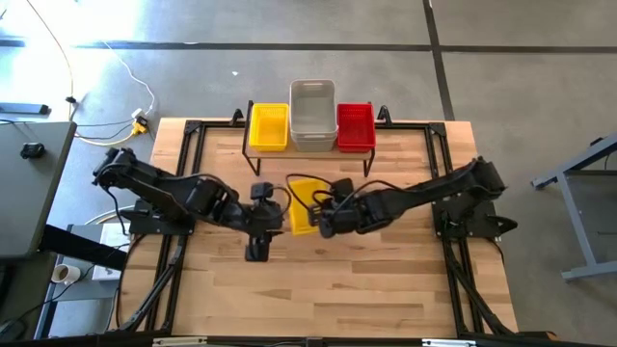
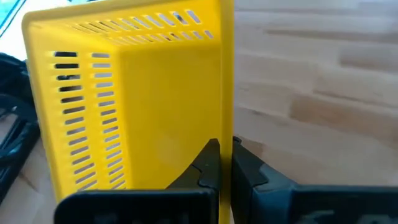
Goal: Stack baskets on shelf by color
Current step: Stack the yellow bin on top of the yellow bins on the shelf
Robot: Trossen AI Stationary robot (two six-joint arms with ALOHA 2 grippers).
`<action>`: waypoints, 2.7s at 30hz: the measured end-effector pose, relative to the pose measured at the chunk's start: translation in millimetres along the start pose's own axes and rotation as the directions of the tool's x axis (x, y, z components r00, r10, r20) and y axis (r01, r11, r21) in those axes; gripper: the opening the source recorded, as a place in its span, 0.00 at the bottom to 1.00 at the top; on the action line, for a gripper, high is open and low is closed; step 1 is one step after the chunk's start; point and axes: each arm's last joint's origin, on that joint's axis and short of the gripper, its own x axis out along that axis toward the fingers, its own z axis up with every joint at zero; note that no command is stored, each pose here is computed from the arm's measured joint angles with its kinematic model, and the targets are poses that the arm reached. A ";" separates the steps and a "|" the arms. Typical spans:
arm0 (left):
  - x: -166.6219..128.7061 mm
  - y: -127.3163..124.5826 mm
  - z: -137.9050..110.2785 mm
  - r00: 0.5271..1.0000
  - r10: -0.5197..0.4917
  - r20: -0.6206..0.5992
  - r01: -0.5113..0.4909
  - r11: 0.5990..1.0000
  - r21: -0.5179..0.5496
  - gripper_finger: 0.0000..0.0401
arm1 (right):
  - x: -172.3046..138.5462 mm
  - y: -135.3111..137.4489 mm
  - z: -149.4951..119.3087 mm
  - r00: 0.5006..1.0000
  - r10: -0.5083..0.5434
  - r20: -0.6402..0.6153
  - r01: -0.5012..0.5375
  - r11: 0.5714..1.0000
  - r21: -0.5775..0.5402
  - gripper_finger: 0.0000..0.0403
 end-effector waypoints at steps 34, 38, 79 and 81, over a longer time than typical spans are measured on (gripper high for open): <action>32.4 -22.2 -9.3 0.988 0.060 -0.142 -0.046 0.994 0.102 0.36 | -4.8 29.5 20.4 0.974 0.219 0.060 -0.213 0.972 -0.095 0.00; 32.2 -24.1 -7.9 0.991 0.049 -0.125 -0.037 0.995 0.095 0.36 | -2.0 28.9 24.6 0.974 0.214 0.070 -0.209 0.975 -0.075 0.00; 30.3 -16.3 -16.7 0.962 0.198 -0.186 -0.165 0.969 0.182 0.01 | -7.8 37.2 32.6 0.952 0.306 0.014 -0.300 0.941 -0.155 0.00; 29.7 -18.1 -17.1 0.963 0.198 -0.183 -0.163 0.968 0.189 0.01 | -7.7 37.1 32.7 0.952 0.305 0.017 -0.298 0.941 -0.162 0.01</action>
